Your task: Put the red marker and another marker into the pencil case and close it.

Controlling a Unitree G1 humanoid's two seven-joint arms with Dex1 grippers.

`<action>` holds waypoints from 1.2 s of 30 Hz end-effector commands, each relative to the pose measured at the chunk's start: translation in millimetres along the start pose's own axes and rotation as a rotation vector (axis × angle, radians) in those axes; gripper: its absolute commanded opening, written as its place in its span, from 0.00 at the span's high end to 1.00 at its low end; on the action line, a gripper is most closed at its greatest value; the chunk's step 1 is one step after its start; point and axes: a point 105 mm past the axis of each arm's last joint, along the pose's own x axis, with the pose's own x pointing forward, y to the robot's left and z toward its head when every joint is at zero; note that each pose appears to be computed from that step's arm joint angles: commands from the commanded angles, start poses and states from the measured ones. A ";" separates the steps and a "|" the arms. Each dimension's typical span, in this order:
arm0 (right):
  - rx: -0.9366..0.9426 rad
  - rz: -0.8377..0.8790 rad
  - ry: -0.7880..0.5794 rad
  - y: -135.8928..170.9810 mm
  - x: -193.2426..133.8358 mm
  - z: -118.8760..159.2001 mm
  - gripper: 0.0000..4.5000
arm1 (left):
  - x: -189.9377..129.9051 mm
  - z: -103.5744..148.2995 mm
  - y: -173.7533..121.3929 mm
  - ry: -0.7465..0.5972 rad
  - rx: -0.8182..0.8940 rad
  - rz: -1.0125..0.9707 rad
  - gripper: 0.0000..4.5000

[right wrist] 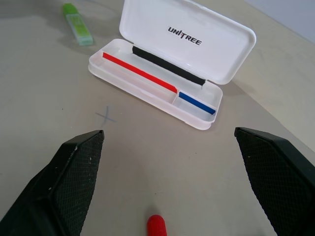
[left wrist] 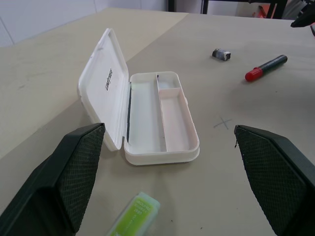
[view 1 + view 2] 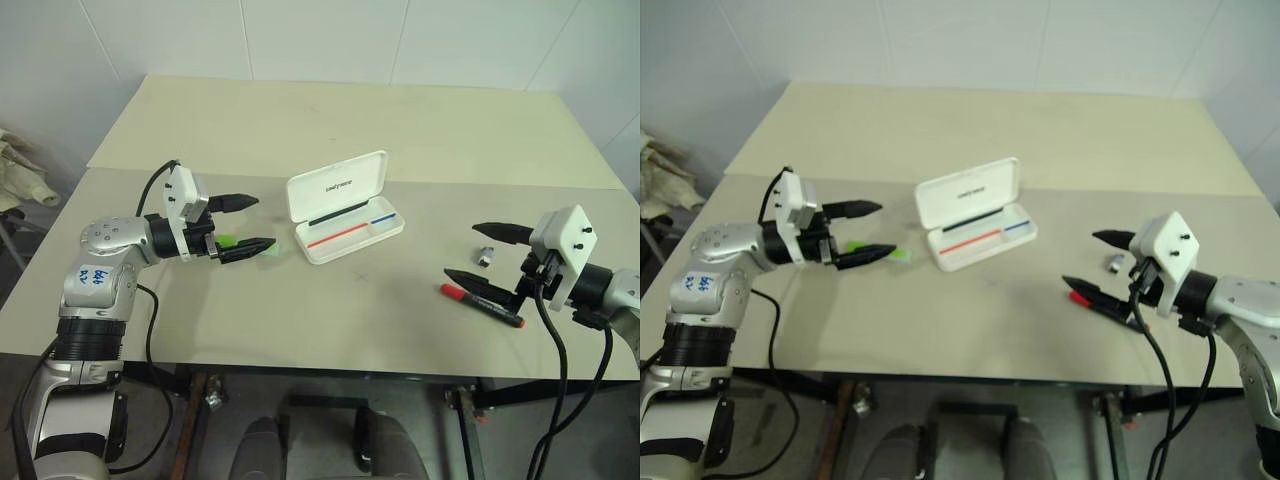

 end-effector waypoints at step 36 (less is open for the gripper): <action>-0.038 0.001 -0.158 24.9 24.3 26.6 0.00 | 95.1 -14.8 -45.0 0.102 0.007 -0.144 0.42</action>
